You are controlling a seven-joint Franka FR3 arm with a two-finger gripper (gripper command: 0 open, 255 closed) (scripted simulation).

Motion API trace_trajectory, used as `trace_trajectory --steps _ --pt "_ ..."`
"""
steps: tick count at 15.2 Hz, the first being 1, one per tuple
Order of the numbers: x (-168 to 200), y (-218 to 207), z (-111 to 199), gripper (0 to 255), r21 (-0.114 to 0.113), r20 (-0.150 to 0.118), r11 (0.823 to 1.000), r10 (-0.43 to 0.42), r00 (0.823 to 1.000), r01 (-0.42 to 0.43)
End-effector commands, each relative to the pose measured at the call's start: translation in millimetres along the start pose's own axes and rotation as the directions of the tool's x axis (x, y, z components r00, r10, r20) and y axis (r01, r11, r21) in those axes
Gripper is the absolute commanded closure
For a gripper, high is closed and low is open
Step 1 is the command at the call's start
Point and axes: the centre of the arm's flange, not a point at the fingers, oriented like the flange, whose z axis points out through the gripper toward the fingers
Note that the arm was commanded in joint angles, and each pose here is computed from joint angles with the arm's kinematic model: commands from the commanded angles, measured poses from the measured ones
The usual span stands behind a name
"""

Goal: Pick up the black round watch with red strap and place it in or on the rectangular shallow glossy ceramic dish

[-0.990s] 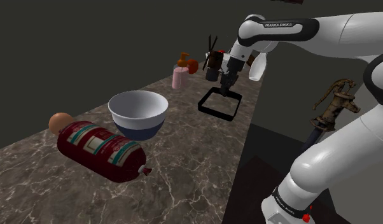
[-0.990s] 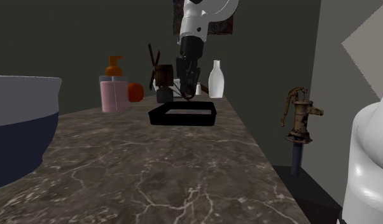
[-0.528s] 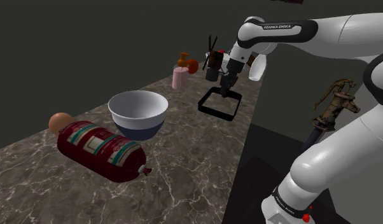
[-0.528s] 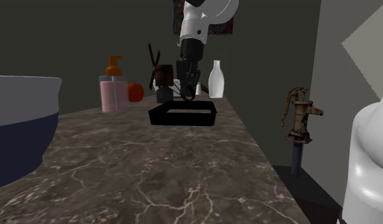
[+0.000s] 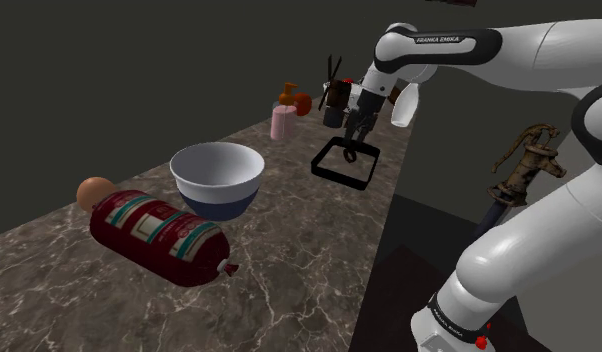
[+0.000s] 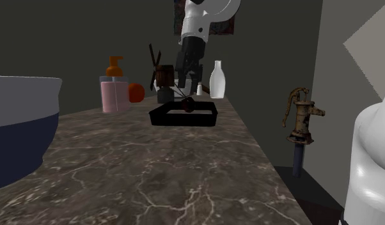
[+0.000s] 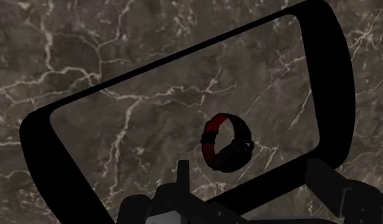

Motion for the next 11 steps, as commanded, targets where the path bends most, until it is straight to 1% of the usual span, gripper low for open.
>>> trace_trajectory --steps 1,3,11 --pt "1 1 -19 0 0.0 0.0 1.0 0.0 1.0 0.0" --pt "1 1 -43 0 0.0 0.0 1.0 0.0 1.0 0.0" --pt "1 1 -43 0 0.0 0.0 1.0 0.0 1.0 0.0"
